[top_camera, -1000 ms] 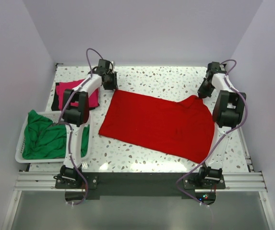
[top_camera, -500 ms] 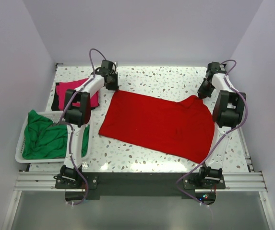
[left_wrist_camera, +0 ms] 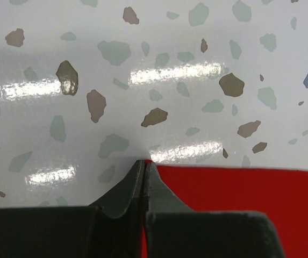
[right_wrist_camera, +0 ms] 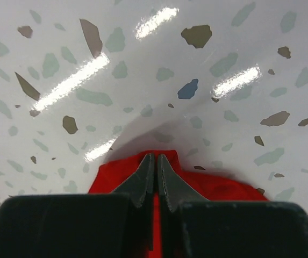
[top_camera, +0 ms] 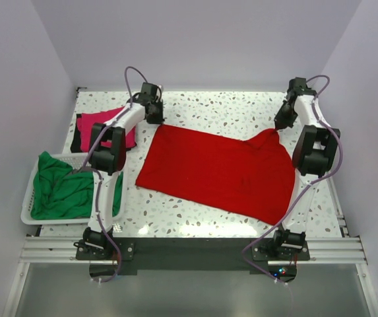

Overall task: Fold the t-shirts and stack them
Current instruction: Fold the tshirt

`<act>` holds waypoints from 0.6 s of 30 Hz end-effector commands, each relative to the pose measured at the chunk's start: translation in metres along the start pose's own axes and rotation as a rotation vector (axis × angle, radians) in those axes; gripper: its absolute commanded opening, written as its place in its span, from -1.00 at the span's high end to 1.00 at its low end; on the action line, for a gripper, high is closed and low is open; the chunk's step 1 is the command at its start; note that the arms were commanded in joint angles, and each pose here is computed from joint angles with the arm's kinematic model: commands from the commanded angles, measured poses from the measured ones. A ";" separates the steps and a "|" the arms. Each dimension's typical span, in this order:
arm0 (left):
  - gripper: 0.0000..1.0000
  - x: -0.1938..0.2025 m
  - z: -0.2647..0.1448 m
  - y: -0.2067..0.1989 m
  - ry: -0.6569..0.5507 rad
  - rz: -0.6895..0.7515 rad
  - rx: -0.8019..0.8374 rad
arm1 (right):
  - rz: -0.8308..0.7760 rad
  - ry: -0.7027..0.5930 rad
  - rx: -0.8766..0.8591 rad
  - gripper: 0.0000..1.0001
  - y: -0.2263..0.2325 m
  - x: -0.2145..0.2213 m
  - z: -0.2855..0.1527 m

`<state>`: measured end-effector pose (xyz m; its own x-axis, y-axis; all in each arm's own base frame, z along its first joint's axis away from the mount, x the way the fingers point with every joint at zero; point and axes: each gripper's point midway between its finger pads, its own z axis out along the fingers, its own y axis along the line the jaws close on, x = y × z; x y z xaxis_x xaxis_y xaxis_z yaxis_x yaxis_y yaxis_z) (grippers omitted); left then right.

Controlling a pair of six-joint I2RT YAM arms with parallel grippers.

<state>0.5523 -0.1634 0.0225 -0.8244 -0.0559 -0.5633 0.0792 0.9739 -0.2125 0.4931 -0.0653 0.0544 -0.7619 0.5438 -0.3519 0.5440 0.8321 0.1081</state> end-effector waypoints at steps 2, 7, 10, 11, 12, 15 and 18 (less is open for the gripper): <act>1.00 -0.005 0.009 -0.006 -0.011 0.003 0.004 | 0.058 -0.039 -0.028 1.00 0.001 -0.027 -0.023; 1.00 -0.043 0.005 -0.021 -0.107 -0.004 0.049 | 0.085 -0.081 -0.064 1.00 0.006 -0.051 -0.034; 1.00 -0.066 0.003 -0.029 -0.169 -0.012 0.076 | 0.107 -0.101 -0.075 1.00 0.004 -0.065 -0.038; 1.00 -0.072 0.000 -0.033 -0.189 -0.012 0.094 | 0.116 -0.103 -0.076 1.00 0.001 -0.068 -0.038; 1.00 -0.080 -0.004 -0.037 -0.212 -0.011 0.108 | 0.125 -0.109 -0.082 1.00 0.001 -0.071 -0.039; 1.00 -0.104 -0.017 -0.048 -0.291 -0.020 0.150 | 0.151 -0.142 -0.091 1.00 -0.003 -0.085 -0.048; 1.00 -0.123 -0.036 -0.058 -0.359 -0.014 0.192 | 0.158 -0.183 -0.108 1.00 -0.002 -0.096 -0.064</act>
<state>0.6050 -0.1921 0.0555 -0.7237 -0.1195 -0.6797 0.1235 0.9466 -0.2979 0.5363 -0.1065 0.1106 -0.6389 0.6360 -0.4328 0.6069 0.7624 0.2245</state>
